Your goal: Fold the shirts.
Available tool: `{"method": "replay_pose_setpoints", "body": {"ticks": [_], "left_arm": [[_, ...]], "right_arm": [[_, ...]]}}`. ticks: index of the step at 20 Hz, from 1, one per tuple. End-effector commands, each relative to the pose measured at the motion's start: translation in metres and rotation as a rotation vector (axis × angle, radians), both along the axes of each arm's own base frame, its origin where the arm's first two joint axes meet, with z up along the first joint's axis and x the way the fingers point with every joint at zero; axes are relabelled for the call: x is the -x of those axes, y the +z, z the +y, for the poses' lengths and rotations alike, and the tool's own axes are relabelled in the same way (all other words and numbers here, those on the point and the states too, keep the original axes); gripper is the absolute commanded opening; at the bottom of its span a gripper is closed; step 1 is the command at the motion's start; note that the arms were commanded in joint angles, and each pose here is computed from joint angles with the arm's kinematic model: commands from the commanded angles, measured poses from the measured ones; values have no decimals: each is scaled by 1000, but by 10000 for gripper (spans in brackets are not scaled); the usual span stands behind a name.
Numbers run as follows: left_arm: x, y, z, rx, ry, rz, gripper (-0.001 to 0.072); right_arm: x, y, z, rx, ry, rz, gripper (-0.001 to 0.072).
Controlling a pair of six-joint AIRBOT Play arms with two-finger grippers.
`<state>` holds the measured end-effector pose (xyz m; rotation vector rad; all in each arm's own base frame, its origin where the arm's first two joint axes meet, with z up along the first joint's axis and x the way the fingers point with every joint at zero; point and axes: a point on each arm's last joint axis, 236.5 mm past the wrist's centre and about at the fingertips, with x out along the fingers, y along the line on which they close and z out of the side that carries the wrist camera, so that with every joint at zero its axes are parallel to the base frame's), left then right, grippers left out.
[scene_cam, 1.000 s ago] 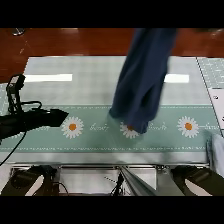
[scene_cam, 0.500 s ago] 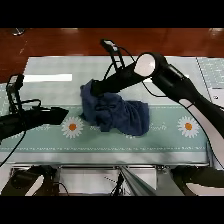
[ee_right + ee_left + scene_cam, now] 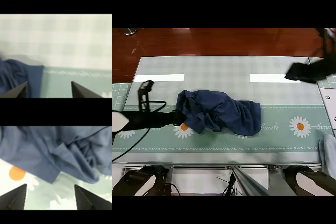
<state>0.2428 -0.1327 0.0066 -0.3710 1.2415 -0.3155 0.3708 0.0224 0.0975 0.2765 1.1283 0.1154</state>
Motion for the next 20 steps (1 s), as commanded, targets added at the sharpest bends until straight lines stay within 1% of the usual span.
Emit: {"method": "replay_pose_setpoints", "body": {"ticks": [1, 3, 4, 5, 6, 9, 10, 11, 12, 14, 19, 20], "left_arm": [[6, -43, -41, 154, -35, 240, 700], [1, -47, -84, 364, -85, 303, 701], [-7, -41, -103, 475, -106, 286, 701], [-16, -35, -117, 559, -102, 264, 701], [-26, -33, -126, 614, -83, 247, 701], [-33, -48, -131, 606, -63, 265, 694], [-33, -50, -132, 602, -81, 268, 491], [-32, -49, -132, 595, -125, 244, 30], [-34, -46, -133, 592, -158, 209, 16], [-40, -41, -135, 594, -168, 186, 16], [-41, -36, -136, 597, -185, 176, 16], [-41, -34, -136, 597, -189, 167, 16]], "right_arm": [[68, -72, -39, -131, -231, 59, 618], [101, -114, -19, -188, -216, 127, 617], [113, -129, -10, -213, -208, 160, 617], [122, -141, -3, -235, -201, 192, 617], [130, -150, 4, -260, -202, 215, 617], [136, -161, 16, -313, -213, 228, 617], [134, -162, 19, -333, -224, 222, 617], [134, -161, 26, -370, -223, 220, 617], [137, -162, 36, -385, -188, 236, 617], [143, -173, 63, -403, -109, 303, 617], [116, -194, 134, -444, 0, 358, 617], [112, -198, 143, -428, 39, 375, 617]]}}
